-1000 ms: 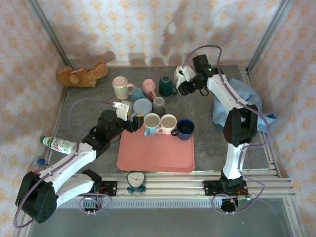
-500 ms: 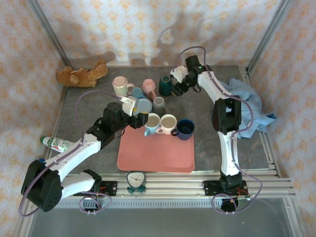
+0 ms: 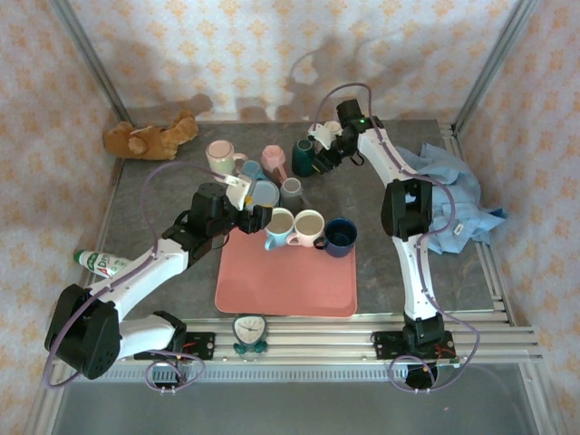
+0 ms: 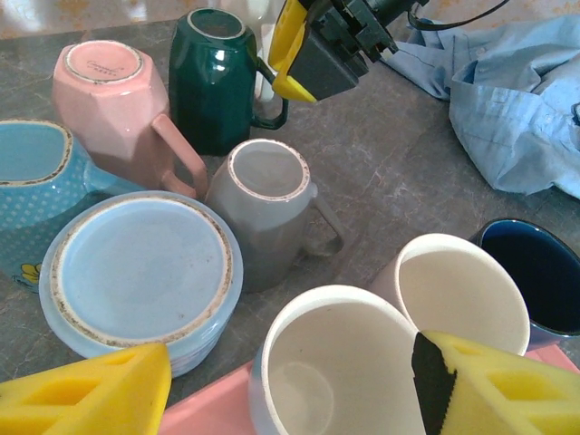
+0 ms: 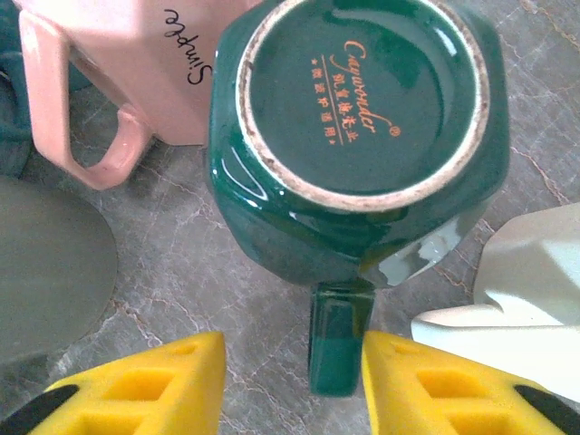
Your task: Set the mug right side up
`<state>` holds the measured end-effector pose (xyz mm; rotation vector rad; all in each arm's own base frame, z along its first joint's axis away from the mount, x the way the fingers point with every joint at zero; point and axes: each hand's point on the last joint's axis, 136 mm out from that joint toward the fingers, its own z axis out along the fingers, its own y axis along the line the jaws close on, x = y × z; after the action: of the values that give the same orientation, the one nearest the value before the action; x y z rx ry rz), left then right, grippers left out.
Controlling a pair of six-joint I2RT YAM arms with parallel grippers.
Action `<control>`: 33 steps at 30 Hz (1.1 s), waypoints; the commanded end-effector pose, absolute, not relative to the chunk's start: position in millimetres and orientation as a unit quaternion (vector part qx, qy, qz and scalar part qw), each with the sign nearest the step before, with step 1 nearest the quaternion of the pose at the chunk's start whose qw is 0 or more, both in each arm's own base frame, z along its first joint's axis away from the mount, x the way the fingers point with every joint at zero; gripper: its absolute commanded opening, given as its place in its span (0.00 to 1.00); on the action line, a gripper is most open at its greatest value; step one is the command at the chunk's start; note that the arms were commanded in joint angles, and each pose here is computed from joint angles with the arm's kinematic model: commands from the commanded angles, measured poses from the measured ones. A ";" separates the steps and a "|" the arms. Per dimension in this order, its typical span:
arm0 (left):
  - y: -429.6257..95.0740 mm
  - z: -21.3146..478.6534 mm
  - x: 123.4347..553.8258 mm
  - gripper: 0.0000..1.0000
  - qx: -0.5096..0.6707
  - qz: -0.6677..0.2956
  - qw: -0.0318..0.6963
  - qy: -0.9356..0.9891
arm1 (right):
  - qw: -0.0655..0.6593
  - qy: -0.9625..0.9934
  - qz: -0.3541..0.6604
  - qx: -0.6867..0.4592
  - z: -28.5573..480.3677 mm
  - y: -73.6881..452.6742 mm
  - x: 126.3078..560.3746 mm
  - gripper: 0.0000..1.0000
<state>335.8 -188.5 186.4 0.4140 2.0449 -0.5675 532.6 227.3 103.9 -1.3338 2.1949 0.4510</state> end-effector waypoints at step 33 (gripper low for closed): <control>-192.2 182.5 349.2 0.70 0.171 -0.249 0.459 0.835 | 0.279 0.823 0.178 -0.462 79.4 244.1 555.0 0.24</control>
<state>340.9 -190.2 167.5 0.4210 2.1010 -0.5948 550.8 237.6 84.0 -1.2275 2.2206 0.4921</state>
